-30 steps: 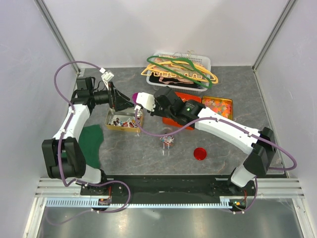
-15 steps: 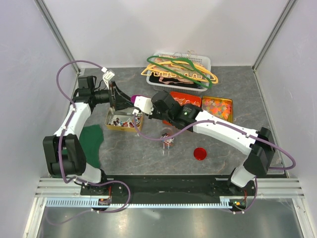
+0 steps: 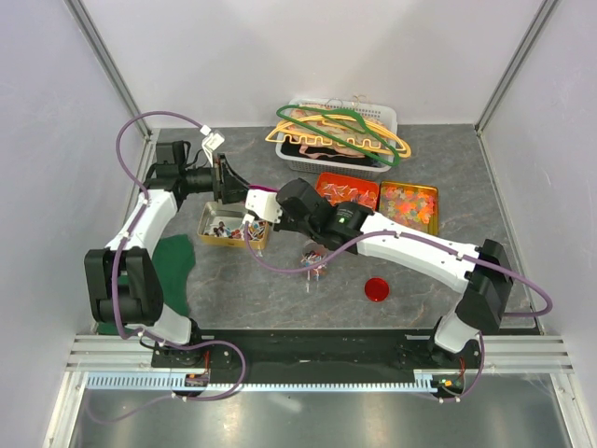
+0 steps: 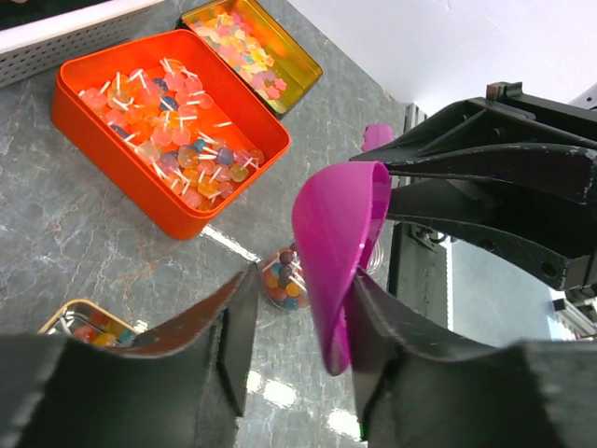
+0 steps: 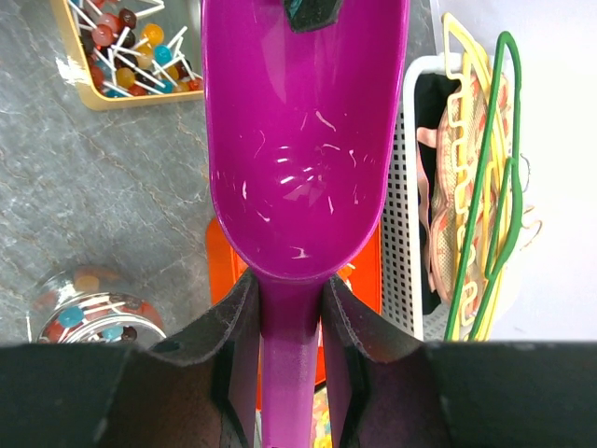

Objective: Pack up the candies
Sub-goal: Adjust the spatula.

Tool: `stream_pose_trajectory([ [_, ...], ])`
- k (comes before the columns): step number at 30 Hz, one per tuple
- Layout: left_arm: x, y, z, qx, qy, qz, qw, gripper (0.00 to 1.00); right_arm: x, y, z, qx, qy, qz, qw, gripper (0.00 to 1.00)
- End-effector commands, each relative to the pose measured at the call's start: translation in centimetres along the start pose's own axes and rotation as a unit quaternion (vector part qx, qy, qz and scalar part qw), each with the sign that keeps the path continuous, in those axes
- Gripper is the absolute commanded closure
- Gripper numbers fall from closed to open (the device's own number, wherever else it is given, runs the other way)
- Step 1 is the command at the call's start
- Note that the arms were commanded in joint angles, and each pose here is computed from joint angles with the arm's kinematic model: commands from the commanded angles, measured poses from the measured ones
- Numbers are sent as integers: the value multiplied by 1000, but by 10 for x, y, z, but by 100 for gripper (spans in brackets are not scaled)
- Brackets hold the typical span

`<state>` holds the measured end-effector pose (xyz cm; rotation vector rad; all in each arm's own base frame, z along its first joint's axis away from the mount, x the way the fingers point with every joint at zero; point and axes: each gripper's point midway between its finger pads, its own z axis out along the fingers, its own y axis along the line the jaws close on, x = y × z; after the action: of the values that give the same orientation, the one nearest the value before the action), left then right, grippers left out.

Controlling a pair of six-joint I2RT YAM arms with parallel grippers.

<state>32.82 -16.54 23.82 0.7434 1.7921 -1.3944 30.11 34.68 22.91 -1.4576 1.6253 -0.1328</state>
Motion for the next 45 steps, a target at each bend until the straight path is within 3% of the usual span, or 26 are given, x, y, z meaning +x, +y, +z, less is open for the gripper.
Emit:
stream_pose_trajectory([
  [1, -6, -1, 1, -3, -2, 17, 1000, 59, -23, -27, -6, 55, -20, 11, 998, 100],
  [5, -4, 2, 1, -10, 1, 14, 1000, 74, -25, -30, -5, 69, -19, 7, 997, 100],
  [9, 1, -2, 11, -1, 15, 13, 1000, 97, -29, -31, -4, 81, -20, -1, 997, 100],
  [12, 4, 0, 12, -3, 19, 8, 1000, 98, -30, -33, -4, 92, -16, -6, 996, 96],
  [15, 5, 3, 13, -4, 21, -3, 1000, 98, -28, -34, -5, 102, -14, -11, 995, 71],
  [17, 5, 3, 14, 1, 23, -14, 1000, 98, -23, -31, -3, 101, -10, -21, 995, 60],
  [19, 5, 5, 15, 10, 24, -31, 999, 98, -18, -30, -3, 111, -1, -31, 993, 56],
  [24, 2, 1, 18, 44, 24, -73, 996, 98, -12, -29, -4, 136, 4, -48, 990, 57],
  [33, -1, -11, 15, 63, 20, -56, 996, 98, -2, -25, 2, 146, 13, -49, 988, 59],
  [45, -9, -23, 5, 70, 9, -33, 997, 98, 1, -22, 2, 81, -4, -5, 997, 57],
])
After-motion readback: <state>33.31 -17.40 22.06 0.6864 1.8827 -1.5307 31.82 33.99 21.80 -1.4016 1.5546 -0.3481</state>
